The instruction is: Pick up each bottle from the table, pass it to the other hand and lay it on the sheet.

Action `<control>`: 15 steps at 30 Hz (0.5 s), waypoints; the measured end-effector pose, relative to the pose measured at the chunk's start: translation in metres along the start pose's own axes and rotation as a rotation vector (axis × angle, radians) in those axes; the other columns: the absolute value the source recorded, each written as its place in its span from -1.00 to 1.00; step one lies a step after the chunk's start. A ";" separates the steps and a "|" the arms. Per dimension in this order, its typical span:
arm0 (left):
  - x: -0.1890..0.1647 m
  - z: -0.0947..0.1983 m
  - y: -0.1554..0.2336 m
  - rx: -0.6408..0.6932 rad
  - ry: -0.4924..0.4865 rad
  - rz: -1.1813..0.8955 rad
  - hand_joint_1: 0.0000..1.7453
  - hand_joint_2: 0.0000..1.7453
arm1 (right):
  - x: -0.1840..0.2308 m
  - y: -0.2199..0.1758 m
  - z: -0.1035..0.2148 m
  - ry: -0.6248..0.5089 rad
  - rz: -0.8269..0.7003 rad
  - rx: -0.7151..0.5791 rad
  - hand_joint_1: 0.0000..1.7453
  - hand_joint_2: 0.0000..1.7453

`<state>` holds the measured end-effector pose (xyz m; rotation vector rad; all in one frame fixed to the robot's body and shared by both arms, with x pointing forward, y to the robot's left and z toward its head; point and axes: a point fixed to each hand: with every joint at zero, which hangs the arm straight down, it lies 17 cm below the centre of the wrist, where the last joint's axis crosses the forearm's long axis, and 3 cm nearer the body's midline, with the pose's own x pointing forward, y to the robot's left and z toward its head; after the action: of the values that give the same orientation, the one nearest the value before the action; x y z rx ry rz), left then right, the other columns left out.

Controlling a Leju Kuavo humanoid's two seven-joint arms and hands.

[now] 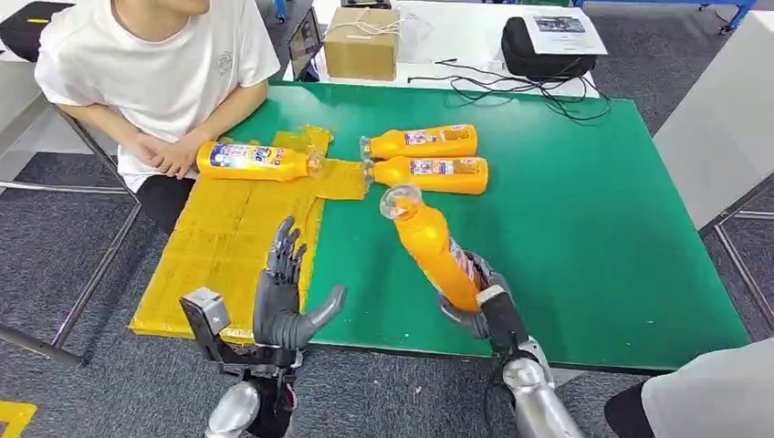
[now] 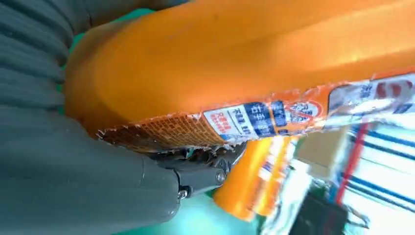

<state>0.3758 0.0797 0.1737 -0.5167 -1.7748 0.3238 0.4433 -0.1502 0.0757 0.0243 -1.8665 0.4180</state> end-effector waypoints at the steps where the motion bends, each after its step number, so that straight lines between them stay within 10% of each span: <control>1: -0.002 0.001 0.002 0.005 0.005 0.002 -1.00 1.00 | 0.006 0.000 0.001 -0.015 -0.016 -0.008 1.00 1.00; 15: -0.024 0.025 0.035 0.100 0.082 0.026 -1.00 1.00 | 0.046 -0.004 0.019 -0.088 -0.068 -0.079 1.00 1.00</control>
<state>0.3629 0.0988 0.1300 -0.4752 -1.6651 0.4022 0.4117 -0.1512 0.1139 0.0535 -1.9622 0.3000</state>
